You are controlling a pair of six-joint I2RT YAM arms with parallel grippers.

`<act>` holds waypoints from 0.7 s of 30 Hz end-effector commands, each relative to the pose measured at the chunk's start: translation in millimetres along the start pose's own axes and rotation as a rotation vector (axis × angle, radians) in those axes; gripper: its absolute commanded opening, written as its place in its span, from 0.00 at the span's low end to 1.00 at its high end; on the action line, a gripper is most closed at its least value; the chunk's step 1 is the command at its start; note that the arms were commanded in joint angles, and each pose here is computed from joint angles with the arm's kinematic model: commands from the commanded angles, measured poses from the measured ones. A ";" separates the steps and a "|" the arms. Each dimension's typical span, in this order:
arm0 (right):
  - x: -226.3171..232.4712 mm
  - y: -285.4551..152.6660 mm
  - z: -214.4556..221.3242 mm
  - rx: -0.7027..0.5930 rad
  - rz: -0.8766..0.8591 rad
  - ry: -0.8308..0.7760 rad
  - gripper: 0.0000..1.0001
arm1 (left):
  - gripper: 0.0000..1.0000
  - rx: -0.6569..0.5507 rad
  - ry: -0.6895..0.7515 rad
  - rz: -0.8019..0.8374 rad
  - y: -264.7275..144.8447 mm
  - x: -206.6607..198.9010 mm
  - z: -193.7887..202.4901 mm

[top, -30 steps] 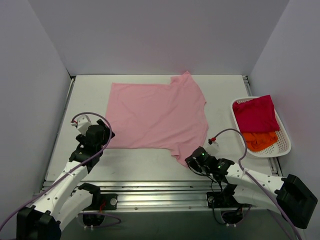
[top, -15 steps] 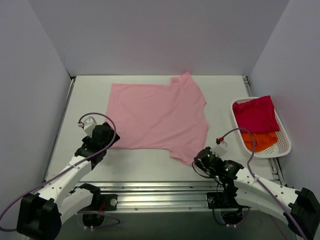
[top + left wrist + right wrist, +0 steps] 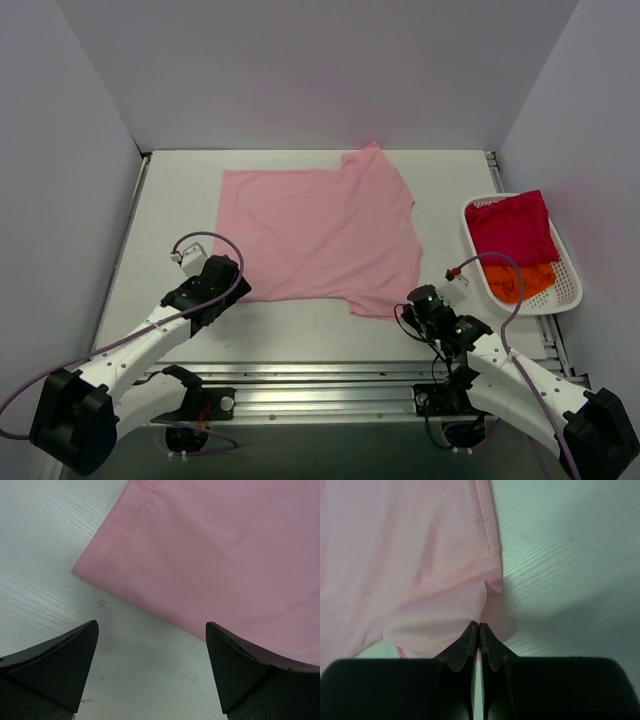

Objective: Fold and stack the t-shirts
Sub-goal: Flatten the tshirt out

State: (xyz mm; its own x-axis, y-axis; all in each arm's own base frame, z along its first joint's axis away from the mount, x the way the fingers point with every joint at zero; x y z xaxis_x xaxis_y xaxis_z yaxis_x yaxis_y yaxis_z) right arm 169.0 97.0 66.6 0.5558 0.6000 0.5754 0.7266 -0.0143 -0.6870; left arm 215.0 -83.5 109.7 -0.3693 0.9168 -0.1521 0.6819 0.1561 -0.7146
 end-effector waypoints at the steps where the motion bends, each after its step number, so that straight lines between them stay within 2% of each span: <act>1: 4.3 3.9 -4.6 -0.009 -0.002 -0.036 0.00 | 0.98 0.027 -0.032 -0.009 4.9 -4.9 11.4; 10: 9.5 12.7 -20.4 -0.008 -0.015 -0.038 0.00 | 0.98 0.058 -0.054 -0.123 11.1 -1.4 36.6; 16: 7.2 28.4 -31.5 0.050 -0.025 0.002 0.00 | 1.00 0.005 -0.109 -0.193 14.2 7.0 35.3; 17: 7.8 29.1 -31.0 0.054 -0.021 -0.005 0.00 | 0.93 0.004 -0.115 -0.200 15.6 9.2 37.5; 21: 12.6 27.7 -35.1 0.047 -0.020 -0.015 0.00 | 0.85 -0.013 -0.145 -0.202 20.7 9.6 39.8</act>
State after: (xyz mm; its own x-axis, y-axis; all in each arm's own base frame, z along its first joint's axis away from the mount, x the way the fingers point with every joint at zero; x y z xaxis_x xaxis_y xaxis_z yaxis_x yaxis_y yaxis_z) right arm 199.9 71.0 55.1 0.5856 0.5898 0.5560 0.6882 0.0006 -0.7255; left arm 197.1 -89.0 67.6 -0.5392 0.8383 -0.0814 0.5793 0.2990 -0.7583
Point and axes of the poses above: each gripper's point midway between its finger pads, its own y axis out along the fingers, its own x axis along the line the jaws close on, z = x × y, the point moved 5 cm from there along -y, back along the fingers, and after that the axes turned 12 degrees about y, right-handed, at the moved point
